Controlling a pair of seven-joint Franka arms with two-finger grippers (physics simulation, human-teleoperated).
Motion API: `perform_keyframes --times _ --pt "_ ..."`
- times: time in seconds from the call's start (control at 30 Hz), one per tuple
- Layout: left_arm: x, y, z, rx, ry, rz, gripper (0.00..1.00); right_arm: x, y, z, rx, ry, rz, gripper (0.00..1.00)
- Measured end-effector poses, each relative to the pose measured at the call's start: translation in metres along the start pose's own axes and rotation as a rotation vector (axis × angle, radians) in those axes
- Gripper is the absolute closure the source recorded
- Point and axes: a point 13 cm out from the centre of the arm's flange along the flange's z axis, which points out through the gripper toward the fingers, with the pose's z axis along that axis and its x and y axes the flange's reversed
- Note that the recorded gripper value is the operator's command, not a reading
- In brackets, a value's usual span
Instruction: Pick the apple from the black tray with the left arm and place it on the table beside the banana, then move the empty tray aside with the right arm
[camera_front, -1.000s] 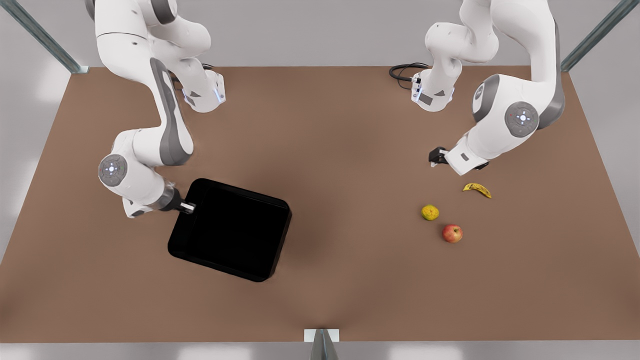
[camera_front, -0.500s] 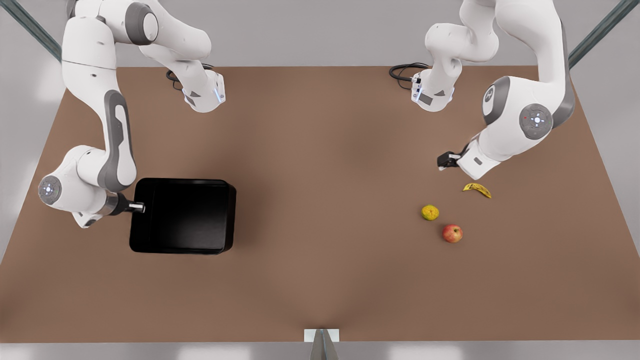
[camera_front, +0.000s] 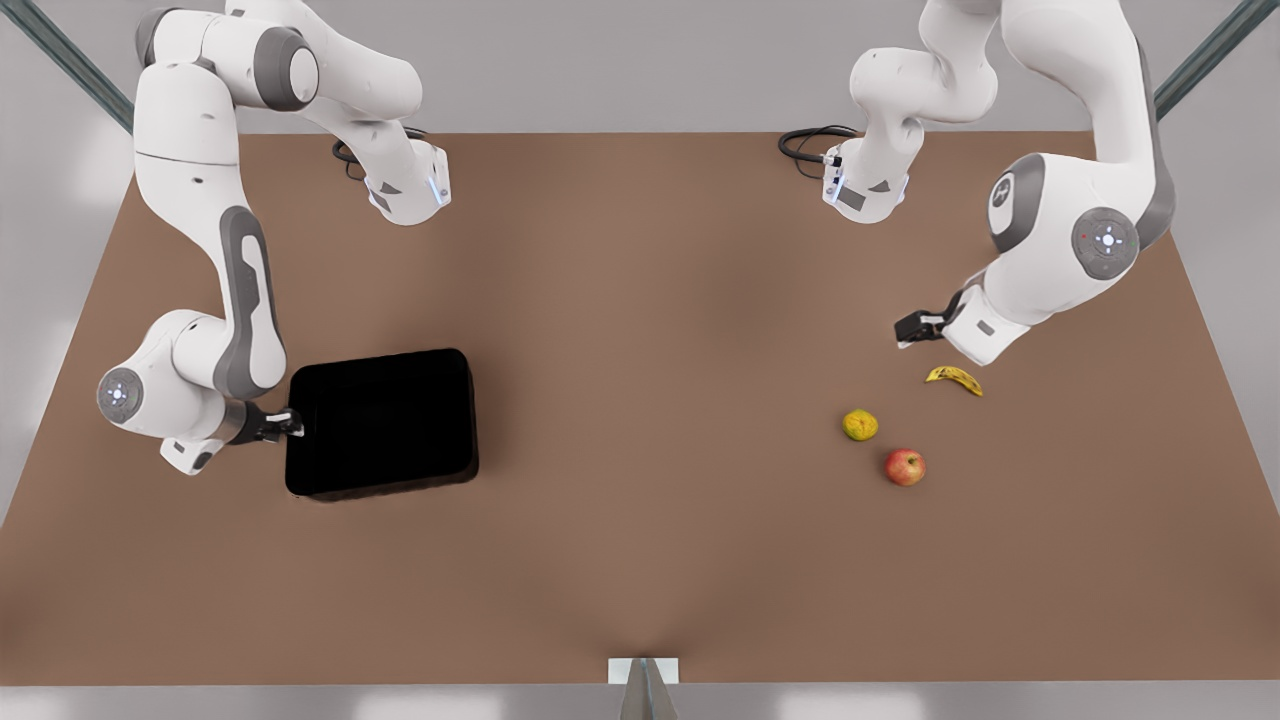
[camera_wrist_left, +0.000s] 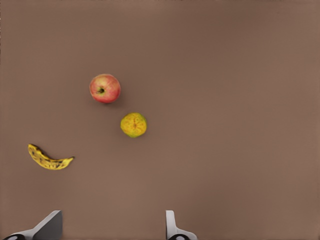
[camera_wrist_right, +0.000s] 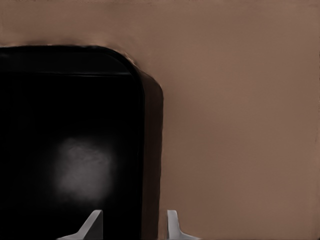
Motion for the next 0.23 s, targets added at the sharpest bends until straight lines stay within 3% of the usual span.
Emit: perform_keyframes --times 0.1,0.23 --pt "-0.002 0.005 -0.001 0.002 -0.001 -0.013 0.0 -0.012 0.046 -0.082 -0.01 -0.094 -0.065 0.0" --pt "-0.003 0.011 -0.001 0.004 0.0 -0.029 0.0 -0.037 0.198 -0.318 0.105 -0.276 -0.272 0.0"
